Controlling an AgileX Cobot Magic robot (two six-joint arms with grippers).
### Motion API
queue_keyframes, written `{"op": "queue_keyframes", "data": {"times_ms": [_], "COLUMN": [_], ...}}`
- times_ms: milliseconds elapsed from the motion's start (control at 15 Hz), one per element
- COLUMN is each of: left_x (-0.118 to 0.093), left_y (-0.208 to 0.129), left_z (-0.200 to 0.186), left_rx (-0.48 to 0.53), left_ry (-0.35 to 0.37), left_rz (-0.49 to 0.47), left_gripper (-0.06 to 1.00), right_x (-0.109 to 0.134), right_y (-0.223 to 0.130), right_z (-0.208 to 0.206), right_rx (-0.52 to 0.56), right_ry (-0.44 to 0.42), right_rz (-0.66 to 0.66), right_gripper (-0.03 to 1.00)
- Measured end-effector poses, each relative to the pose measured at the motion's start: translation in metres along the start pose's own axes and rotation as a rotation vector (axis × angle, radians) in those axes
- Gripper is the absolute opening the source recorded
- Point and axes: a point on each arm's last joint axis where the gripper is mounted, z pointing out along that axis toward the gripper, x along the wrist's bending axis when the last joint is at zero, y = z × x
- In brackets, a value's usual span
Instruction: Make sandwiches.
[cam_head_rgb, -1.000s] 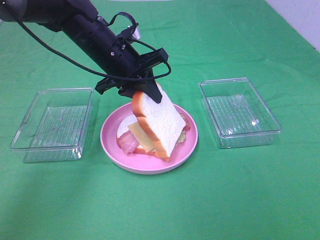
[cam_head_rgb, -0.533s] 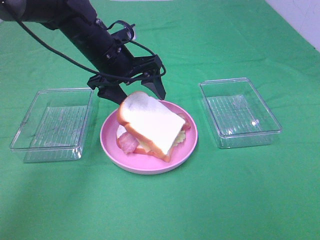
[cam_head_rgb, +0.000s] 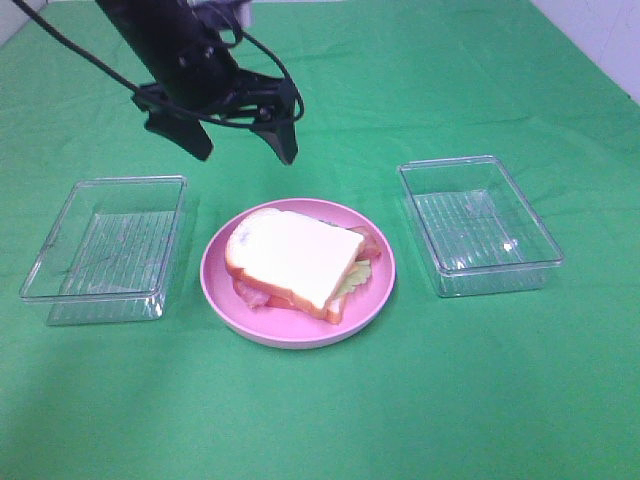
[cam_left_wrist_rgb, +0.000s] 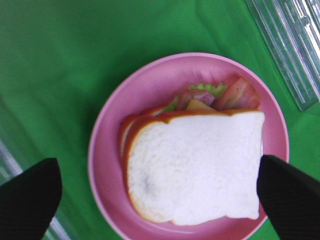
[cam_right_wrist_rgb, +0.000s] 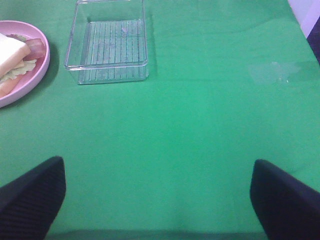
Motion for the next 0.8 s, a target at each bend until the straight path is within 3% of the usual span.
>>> {"op": "queue_keyframes", "data": {"times_ms": [133, 333, 533, 667, 800], "left_x": [-0.002, -0.002, -0.008, -0.012, -0.004], "left_y": [0.008, 0.012, 0.006, -0.008, -0.060], "left_z": [-0.043, -0.088, -0.132, -0.162, -0.191], "left_rx": [0.007, -0.073, -0.166, -0.212, -0.187], "left_ry": [0.094, 0.196, 0.224, 0.226, 0.331], "left_rz": [0.065, 0.065, 0.019, 0.021, 0.029], "left_gripper": [0.99, 0.99, 0.99, 0.99, 0.99], "right_x": [0.000, 0.000, 0.000, 0.000, 0.000], "right_y": [0.000, 0.000, 0.000, 0.000, 0.000], "right_z": [0.000, 0.000, 0.000, 0.000, 0.000], "right_rx": [0.000, 0.000, 0.000, 0.000, 0.000], "right_ry": [0.000, 0.000, 0.000, 0.000, 0.000], "right_rz": [0.000, 0.000, 0.000, 0.000, 0.000], "right_gripper": [0.96, 0.96, 0.96, 0.96, 0.96]}}
